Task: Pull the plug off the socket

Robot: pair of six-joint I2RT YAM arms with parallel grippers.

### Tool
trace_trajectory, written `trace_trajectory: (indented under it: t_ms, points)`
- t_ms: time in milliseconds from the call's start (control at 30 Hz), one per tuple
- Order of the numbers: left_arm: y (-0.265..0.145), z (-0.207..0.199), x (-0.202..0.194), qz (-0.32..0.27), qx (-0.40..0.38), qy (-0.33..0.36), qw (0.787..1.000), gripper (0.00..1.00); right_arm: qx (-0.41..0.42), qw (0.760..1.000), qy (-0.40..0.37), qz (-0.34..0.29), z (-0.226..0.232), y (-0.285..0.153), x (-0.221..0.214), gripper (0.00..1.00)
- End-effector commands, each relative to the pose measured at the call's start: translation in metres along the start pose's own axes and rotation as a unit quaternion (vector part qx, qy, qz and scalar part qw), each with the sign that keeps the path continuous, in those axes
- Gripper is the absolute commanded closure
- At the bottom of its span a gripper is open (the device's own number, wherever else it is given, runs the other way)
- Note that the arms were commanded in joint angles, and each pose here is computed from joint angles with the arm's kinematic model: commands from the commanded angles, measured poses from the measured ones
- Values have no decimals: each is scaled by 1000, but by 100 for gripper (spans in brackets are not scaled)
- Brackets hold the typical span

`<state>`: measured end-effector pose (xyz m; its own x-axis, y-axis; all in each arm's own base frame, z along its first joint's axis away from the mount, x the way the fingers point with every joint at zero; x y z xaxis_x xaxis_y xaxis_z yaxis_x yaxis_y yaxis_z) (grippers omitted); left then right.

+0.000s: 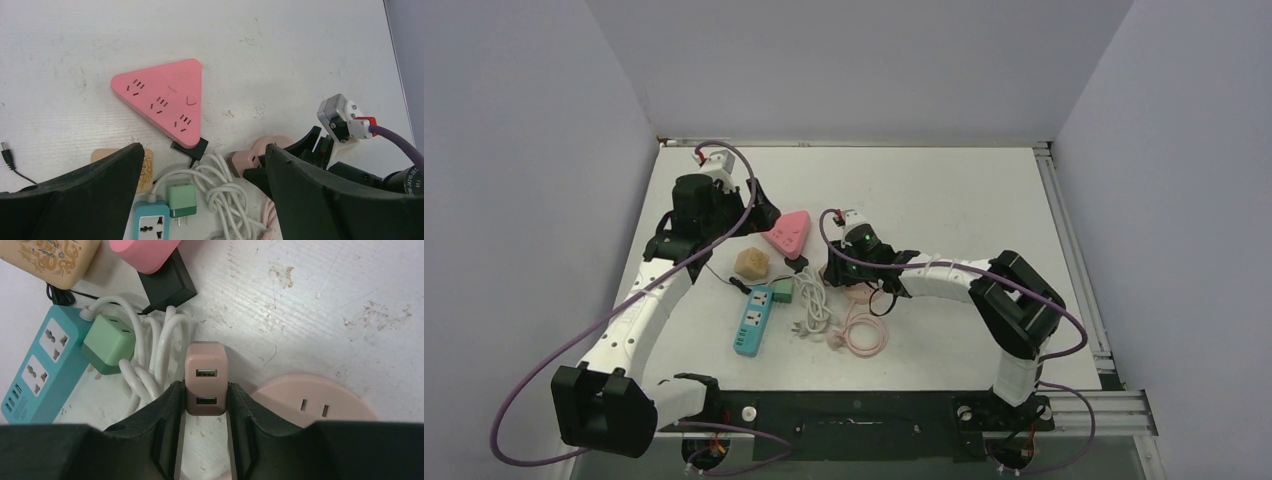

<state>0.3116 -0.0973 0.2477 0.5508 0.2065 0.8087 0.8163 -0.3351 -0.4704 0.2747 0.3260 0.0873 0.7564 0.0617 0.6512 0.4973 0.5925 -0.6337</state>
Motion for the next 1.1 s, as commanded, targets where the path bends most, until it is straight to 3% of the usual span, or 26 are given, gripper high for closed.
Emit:
trace_trajectory:
  t_ms: [0,100,133,200,533,633,900,1067]
  points:
    - [-3,3,6,-14,11,3,1000,12,3,999,-18,-47,13,4,28,66]
    - [-5,5,7,-21,19,6,1000,11,-7,999,-21,-45,10,6,28,52]
    - [-6,5,7,-22,21,7,1000,11,-8,999,-22,-46,10,7,28,41]
    - [-7,6,8,-25,25,7,999,11,-8,999,-24,-47,11,6,29,29]
    - [-23,21,20,-71,66,-4,995,6,-21,995,-45,-90,13,-22,51,1]
    - [-26,26,24,-81,79,-14,994,6,-48,992,-42,-112,2,-40,63,10]
    - [-64,40,40,-178,150,12,973,6,-122,979,22,-164,-76,-103,86,10]
    - [-94,47,40,-231,182,30,955,6,-208,953,55,-214,-123,-163,90,10]
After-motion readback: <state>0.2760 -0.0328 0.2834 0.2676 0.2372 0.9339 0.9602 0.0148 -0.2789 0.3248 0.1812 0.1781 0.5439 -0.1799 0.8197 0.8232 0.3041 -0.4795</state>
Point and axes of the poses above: each gripper's point midway between its finger pads, its own y axis out along the fingers, its own z axis along the line the jaws close on, x = y × z, the point moved 5 cm from there along -y, back along the fingers, and after that the axes turned 4 degrees about y, right-handed, at the moved point
